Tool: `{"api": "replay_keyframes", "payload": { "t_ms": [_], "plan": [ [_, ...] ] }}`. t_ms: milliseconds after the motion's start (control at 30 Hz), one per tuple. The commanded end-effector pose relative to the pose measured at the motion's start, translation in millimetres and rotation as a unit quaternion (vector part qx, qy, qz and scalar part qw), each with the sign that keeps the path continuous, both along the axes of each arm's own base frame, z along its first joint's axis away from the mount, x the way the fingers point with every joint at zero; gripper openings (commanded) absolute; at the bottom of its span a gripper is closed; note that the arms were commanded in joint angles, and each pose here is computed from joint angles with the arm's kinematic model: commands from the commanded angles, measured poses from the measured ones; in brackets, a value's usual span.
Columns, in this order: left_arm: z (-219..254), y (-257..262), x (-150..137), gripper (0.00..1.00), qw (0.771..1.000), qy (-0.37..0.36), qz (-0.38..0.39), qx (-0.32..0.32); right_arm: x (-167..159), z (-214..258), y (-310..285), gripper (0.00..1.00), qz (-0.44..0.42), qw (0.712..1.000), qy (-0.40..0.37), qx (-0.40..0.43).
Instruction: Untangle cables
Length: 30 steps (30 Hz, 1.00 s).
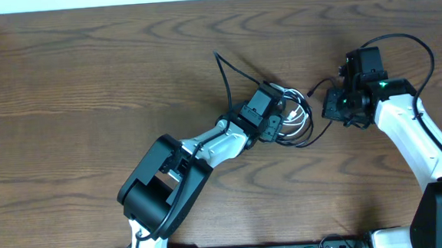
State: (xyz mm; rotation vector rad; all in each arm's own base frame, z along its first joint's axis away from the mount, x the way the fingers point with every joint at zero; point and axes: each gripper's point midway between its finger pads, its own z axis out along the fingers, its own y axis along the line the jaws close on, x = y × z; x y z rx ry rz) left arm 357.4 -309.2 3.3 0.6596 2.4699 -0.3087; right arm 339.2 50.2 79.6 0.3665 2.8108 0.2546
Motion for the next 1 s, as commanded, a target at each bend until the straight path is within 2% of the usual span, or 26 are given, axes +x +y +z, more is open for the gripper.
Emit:
{"api": "replay_keyframes", "payload": {
  "t_ms": [0, 100, 267, 433, 667, 967],
  "plan": [
    [-19, 18, -2, 0.55, 0.998, 0.015, 0.043, 0.035, 2, 8, 4, 0.01, 0.011, 1.0, -0.015, 0.004],
    [-23, 25, -6, 0.37, 0.997, 0.022, 0.047, 0.052, 3, 8, 4, 0.01, 0.011, 1.0, -0.017, 0.004],
    [-30, 37, -15, 0.31, 0.995, 0.041, 0.05, 0.079, 5, 9, 4, 0.01, 0.011, 1.0, -0.02, 0.005],
    [-25, 41, -10, 0.13, 0.994, 0.027, 0.057, 0.088, 5, 9, 4, 0.01, 0.011, 1.0, -0.021, 0.004],
    [44, 54, 16, 0.11, 0.989, -0.075, 0.086, 0.095, 7, 10, 3, 0.01, 0.009, 1.0, -0.026, 0.001],
    [154, 82, 33, 0.11, 0.976, -0.169, 0.134, 0.034, 7, 8, -27, 0.01, -0.038, 0.996, -0.026, -0.074]
  ]
}}
